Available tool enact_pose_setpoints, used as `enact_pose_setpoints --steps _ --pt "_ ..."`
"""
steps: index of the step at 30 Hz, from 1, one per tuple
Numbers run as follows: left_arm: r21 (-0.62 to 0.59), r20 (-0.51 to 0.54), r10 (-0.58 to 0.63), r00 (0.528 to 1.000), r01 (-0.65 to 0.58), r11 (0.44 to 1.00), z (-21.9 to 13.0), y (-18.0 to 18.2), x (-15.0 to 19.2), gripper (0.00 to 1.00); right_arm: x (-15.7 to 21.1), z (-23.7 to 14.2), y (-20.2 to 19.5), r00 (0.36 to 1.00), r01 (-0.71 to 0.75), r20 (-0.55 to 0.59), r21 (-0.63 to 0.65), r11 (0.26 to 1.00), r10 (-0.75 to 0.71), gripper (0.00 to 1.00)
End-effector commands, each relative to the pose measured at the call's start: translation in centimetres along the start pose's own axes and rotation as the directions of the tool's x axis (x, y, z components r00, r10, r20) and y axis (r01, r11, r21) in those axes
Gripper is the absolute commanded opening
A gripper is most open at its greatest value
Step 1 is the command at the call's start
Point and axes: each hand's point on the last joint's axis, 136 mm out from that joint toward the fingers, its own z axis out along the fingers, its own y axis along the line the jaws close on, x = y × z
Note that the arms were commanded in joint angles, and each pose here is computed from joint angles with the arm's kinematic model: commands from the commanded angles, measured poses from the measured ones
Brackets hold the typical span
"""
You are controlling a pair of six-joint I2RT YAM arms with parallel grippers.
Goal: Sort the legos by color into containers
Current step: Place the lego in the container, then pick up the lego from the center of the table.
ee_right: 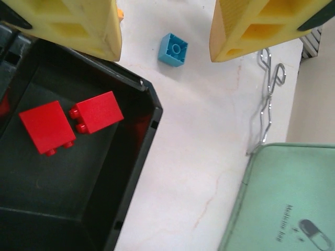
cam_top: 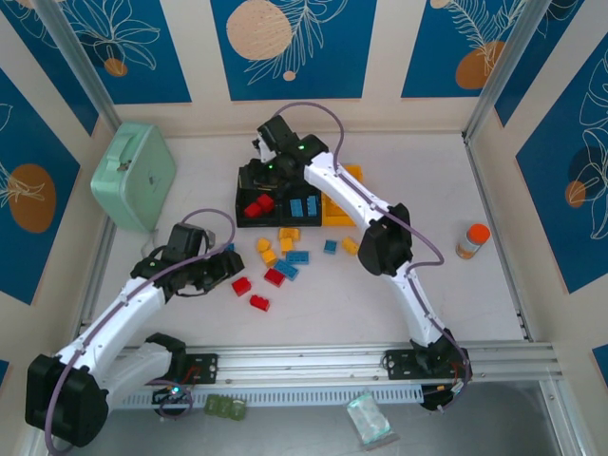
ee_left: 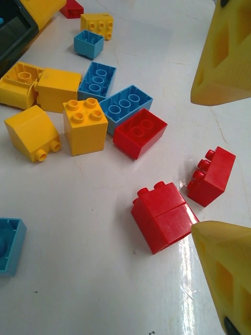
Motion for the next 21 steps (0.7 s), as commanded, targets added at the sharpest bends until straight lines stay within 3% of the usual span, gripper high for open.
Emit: enact_pose_setpoints --steps 1,8,21 --pt "0.010 -0.001 0.019 1.000 -0.019 1.000 -0.2 -0.5 -0.6 0.60 0.5 -2.1 1.1 0.999 0.043 0.021 0.002 0.999 -0.043 0.48" --pt "0.089 -0.039 0.097 0.995 -0.093 0.992 0.1 -2.7 -0.2 0.60 3.4 -5.3 -0.8 0.999 0.016 0.030 0.057 0.998 -0.018 0.50" --pt "0.230 -0.119 0.305 0.945 -0.273 0.934 3.7 -8.8 2.8 0.63 13.1 -8.3 -11.6 0.983 -0.175 0.008 0.335 0.926 0.183 0.64"
